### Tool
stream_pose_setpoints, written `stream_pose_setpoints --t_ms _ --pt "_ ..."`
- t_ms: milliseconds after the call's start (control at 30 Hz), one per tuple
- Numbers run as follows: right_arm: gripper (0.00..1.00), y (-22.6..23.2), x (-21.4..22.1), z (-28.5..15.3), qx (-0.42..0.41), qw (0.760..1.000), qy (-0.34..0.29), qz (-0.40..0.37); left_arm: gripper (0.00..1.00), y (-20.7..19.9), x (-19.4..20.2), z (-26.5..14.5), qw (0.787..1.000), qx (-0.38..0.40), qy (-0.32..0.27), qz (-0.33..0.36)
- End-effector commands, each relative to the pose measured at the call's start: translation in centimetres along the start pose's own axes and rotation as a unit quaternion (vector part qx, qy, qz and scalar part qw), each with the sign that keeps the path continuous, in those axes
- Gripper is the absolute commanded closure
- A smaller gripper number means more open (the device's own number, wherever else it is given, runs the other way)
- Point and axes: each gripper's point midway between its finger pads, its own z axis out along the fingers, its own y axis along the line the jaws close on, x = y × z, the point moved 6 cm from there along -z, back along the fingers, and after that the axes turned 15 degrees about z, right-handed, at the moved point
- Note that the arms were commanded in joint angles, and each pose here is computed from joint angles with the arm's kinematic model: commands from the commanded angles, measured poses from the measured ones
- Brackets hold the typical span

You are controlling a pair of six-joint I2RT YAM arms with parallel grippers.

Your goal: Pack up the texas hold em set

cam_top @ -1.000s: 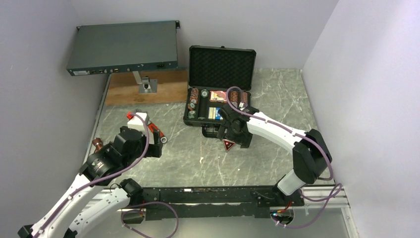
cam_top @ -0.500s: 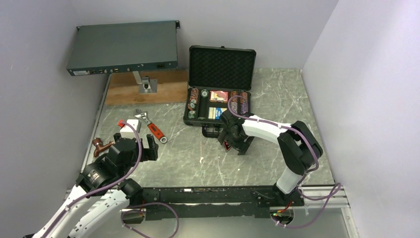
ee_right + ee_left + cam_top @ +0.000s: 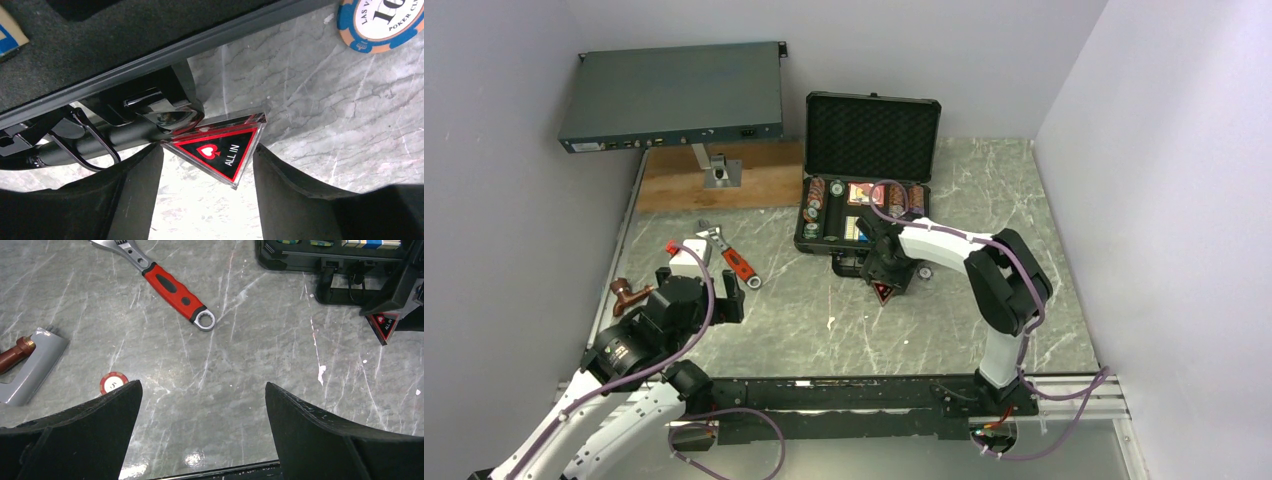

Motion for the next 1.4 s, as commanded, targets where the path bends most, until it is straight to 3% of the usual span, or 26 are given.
stream_pose_setpoints --t_ms 0,133,233,400,633,733,833,900,1067,1367 --pt "0.45 -0.8 -0.3 2.1 0.017 0.999 -0.019 -0.038 0.0 0.0 -0.9 0.1 1.0 -0.003 -0.016 -0.004" --pt "0.58 -1.7 1.0 3.0 0.018 0.994 0.005 -0.105 0.0 -0.1 -0.8 0.3 1.0 -0.004 -0.008 0.0" --pt "0.62 -2.4 2.8 3.4 0.024 0.983 0.022 -0.183 0.0 -0.2 -0.8 0.3 1.0 -0.005 -0.006 0.001" --pt "0.62 -4.0 6.3 2.9 0.022 0.954 0.02 -0.298 0.0 -0.3 -0.8 0.5 1.0 -0.003 -0.002 0.004" --pt "0.62 -5.8 8.9 1.0 -0.01 0.937 0.026 -0.348 0.0 -0.4 -0.8 0.6 1.0 -0.002 0.002 0.008" --pt "0.52 -5.5 9.1 0.2 -0.02 0.935 0.026 -0.353 0.0 -0.4 -0.8 0.7 1.0 -0.001 0.003 0.008" --pt "0.25 -5.0 8.9 -0.6 -0.018 0.938 0.022 -0.345 0.0 -0.5 -0.8 0.7 1.0 0.0 0.003 0.009" --pt "0.13 -4.5 8.8 -1.1 -0.016 0.942 0.015 -0.336 0.0 -0.5 -0.8 0.7 1.0 0.001 0.003 0.01" --pt "0.11 -3.7 8.5 -1.7 -0.01 0.952 0.003 -0.307 0.0 -0.5 -0.8 0.7 1.0 0.004 0.002 0.011" --pt "0.19 -3.2 7.7 -1.2 -0.006 0.974 0.032 -0.223 0.0 -0.5 -0.8 0.7 1.0 0.005 0.001 0.011"
